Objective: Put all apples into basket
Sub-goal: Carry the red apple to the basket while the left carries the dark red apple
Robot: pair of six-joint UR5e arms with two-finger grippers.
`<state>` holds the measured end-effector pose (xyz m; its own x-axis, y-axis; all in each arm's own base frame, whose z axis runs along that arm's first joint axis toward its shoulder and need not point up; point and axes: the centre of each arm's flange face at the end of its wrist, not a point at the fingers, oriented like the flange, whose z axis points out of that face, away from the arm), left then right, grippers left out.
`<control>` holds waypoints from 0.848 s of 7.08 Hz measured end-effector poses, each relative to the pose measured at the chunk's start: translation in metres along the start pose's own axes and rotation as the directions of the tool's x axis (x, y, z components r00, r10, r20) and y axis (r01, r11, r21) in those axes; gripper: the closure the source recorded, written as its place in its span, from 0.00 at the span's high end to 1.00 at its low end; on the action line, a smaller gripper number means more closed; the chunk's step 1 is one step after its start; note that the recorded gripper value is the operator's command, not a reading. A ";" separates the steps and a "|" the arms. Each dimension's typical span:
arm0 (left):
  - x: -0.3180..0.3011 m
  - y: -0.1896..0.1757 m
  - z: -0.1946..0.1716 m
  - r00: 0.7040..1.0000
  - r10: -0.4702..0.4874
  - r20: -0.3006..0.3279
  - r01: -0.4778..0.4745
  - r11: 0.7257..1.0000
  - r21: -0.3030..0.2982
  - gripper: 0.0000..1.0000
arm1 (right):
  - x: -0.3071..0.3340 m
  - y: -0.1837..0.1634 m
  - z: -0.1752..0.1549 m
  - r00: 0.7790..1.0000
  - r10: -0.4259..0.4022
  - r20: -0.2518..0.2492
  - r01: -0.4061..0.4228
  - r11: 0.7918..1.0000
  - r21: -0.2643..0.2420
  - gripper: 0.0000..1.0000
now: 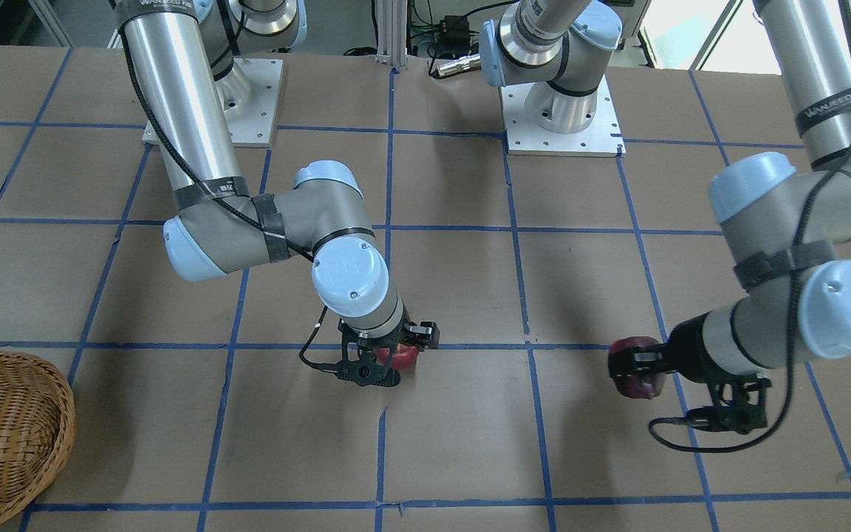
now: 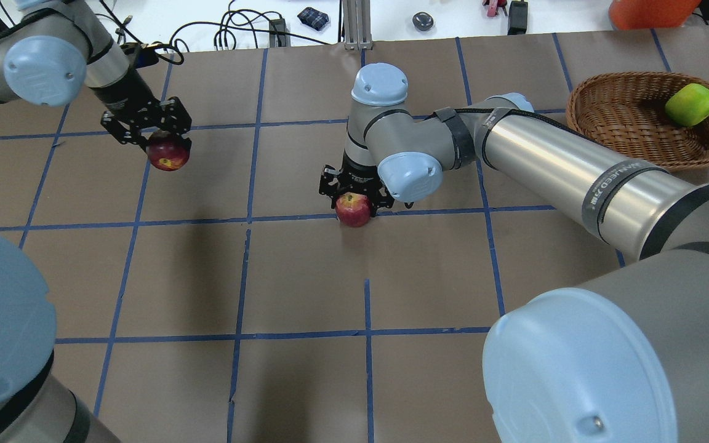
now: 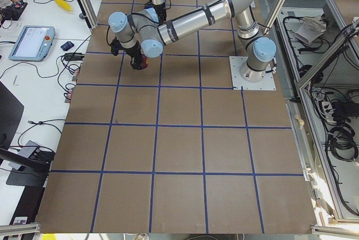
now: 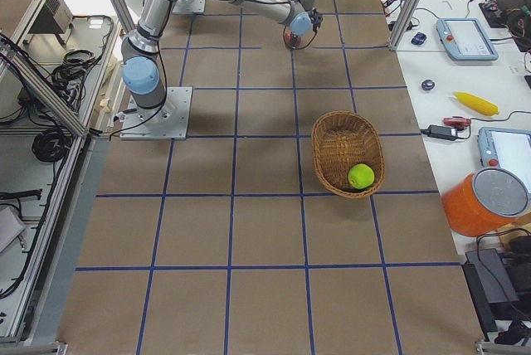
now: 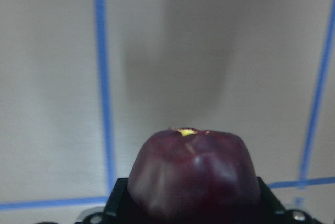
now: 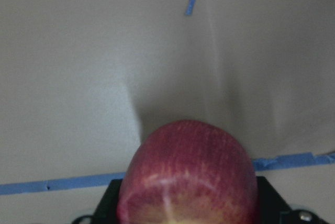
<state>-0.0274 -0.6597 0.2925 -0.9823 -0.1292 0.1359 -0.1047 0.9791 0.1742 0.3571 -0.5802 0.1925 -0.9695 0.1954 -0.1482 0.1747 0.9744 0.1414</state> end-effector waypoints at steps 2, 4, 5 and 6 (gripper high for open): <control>0.086 0.026 0.029 0.991 -0.133 -0.004 0.133 0.991 -0.014 0.32 | 0.045 -0.024 -0.060 0.999 0.045 -0.030 -0.042 0.997 0.070 0.00; 0.160 0.033 0.057 0.967 -0.252 -0.020 0.253 0.966 0.059 0.32 | 0.149 -0.058 -0.141 0.996 0.074 -0.051 -0.069 0.993 0.098 0.00; 0.192 0.037 0.072 0.954 -0.297 -0.040 0.300 0.950 0.089 0.34 | 0.206 -0.071 -0.173 0.994 0.082 -0.072 -0.073 0.990 0.117 0.00; 0.223 0.047 0.092 0.940 -0.340 -0.041 0.342 0.936 0.089 0.48 | 0.256 -0.080 -0.197 0.992 0.069 -0.109 -0.054 0.989 0.141 0.00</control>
<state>-0.2661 -0.6285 0.2413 -0.8810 -0.4604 0.1090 -0.4477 0.8858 0.1226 0.0611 -0.6302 0.3356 -0.9679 0.2493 -0.0308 0.2491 0.9684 0.0097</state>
